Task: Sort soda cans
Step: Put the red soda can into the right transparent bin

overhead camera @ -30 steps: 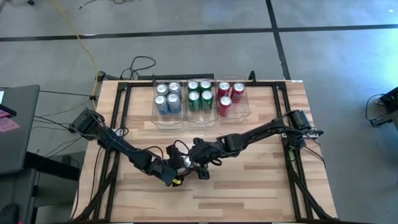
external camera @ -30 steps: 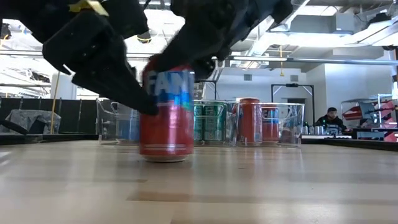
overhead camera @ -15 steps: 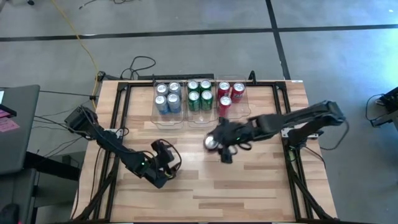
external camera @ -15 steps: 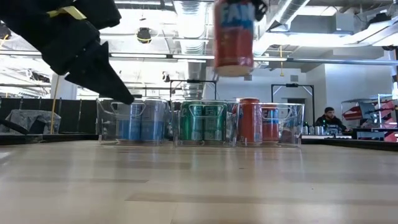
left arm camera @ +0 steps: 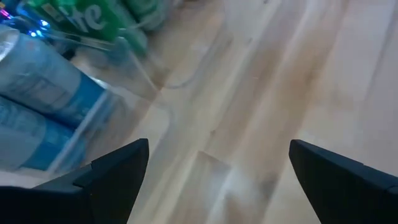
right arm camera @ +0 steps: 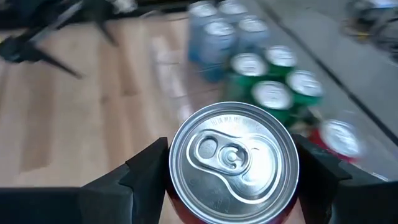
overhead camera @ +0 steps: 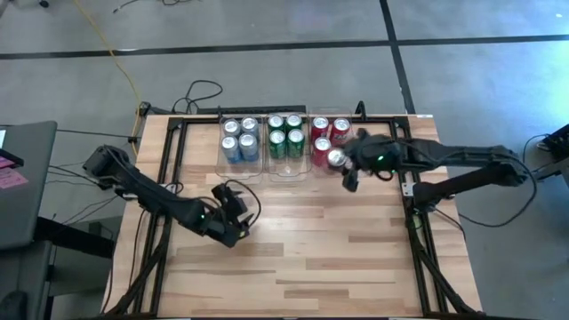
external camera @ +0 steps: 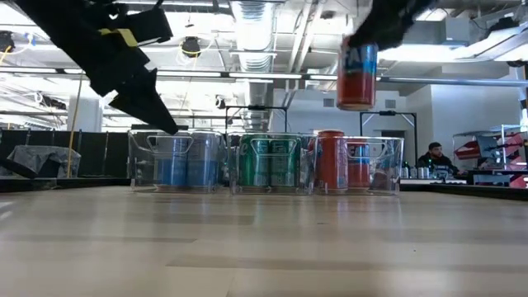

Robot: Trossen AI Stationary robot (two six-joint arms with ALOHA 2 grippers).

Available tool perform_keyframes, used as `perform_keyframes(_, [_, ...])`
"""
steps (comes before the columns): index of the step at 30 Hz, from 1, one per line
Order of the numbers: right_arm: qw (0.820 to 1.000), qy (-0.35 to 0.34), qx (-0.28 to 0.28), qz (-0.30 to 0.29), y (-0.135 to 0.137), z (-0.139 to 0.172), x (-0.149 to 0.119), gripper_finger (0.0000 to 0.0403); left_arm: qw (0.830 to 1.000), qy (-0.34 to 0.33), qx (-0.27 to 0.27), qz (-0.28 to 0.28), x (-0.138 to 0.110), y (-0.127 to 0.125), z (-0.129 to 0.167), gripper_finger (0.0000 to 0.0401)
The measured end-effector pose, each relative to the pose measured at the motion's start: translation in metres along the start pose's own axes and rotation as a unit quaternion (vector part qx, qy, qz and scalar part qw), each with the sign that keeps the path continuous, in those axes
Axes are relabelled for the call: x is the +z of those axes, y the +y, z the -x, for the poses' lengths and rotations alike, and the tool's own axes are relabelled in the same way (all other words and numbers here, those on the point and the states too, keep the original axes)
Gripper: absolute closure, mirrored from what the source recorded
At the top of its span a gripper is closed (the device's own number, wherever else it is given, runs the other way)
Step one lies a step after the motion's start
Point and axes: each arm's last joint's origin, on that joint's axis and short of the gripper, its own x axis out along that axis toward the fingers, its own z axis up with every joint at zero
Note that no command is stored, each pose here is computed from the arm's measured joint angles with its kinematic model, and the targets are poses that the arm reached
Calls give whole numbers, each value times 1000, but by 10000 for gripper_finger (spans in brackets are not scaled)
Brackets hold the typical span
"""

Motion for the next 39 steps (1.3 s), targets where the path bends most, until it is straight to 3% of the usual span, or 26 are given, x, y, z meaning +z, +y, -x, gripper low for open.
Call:
perform_keyframes(9, [995, -21, -91, -38, -50, 11, -39, 132, 1000, -5, 3, 28, -11, 26, 4, 20])
perform_keyframes(15, [995, -40, -60, -64, -72, -12, -59, 132, 995, -40, -19, 87, -41, 36, -4, 21])
perform_keyframes(19, [995, -17, -74, -71, -84, -27, -73, 132, 992, -57, -29, 107, -52, 40, -7, 21])
perform_keyframes(35, [993, 37, -66, -90, -99, -89, -101, 131, 993, -45, -12, 104, -53, 48, -15, 21])
perform_keyframes(39, [991, 51, -70, -105, -103, -99, -107, 95, 994, -43, -15, 104, -53, 48, -15, 21])
